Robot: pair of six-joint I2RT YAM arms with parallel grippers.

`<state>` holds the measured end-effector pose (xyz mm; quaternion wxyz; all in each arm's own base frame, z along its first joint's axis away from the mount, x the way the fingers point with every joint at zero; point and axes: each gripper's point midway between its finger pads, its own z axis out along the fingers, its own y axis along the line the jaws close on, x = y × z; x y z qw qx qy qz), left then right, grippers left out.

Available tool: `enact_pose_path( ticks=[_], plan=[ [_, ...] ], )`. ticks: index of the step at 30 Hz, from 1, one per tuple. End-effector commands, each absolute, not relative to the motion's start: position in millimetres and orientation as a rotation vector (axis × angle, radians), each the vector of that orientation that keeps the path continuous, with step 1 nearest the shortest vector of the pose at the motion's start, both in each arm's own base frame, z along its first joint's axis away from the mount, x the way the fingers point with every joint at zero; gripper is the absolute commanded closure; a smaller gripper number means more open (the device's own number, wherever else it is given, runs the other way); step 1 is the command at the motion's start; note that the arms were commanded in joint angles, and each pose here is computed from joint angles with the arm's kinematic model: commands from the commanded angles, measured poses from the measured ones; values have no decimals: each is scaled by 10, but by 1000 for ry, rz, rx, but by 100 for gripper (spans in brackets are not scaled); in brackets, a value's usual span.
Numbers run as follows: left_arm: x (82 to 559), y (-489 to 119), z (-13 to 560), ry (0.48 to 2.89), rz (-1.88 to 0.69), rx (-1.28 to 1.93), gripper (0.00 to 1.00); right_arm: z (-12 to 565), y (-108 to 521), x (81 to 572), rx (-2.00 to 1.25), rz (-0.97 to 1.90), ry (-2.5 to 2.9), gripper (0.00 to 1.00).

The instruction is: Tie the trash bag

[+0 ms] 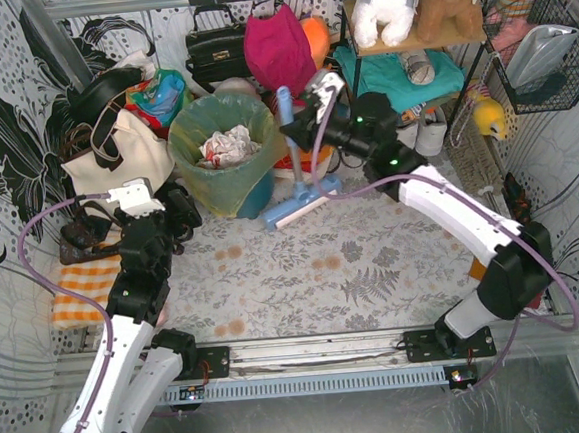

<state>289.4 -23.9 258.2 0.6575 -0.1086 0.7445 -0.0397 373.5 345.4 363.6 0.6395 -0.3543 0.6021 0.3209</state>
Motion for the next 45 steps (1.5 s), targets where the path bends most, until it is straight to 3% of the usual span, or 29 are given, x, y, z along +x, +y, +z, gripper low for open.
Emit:
enact_pose_path(
  ticks=[1,15,31,33,38,45],
  plan=[
    [2910,-223,2650,1657,-84,-253,2,4045,2714,3926,-621,558,1360,81],
    [2911,-211,2643,1659,-76,-255,2,4172,754,4486,-376,290,1400,89],
    [2915,-216,2634,1657,-74,-243,2,4007,303,4866,-499,186,1380,89],
    [2919,-219,2641,1655,-75,-240,2,3959,277,4896,-498,171,1390,87],
    [2908,-221,2641,1653,-75,-235,2,3862,198,4919,-454,136,1393,69],
    [2899,-206,2663,1644,-72,-239,2,3772,150,4909,-429,117,1404,59]
  ],
)
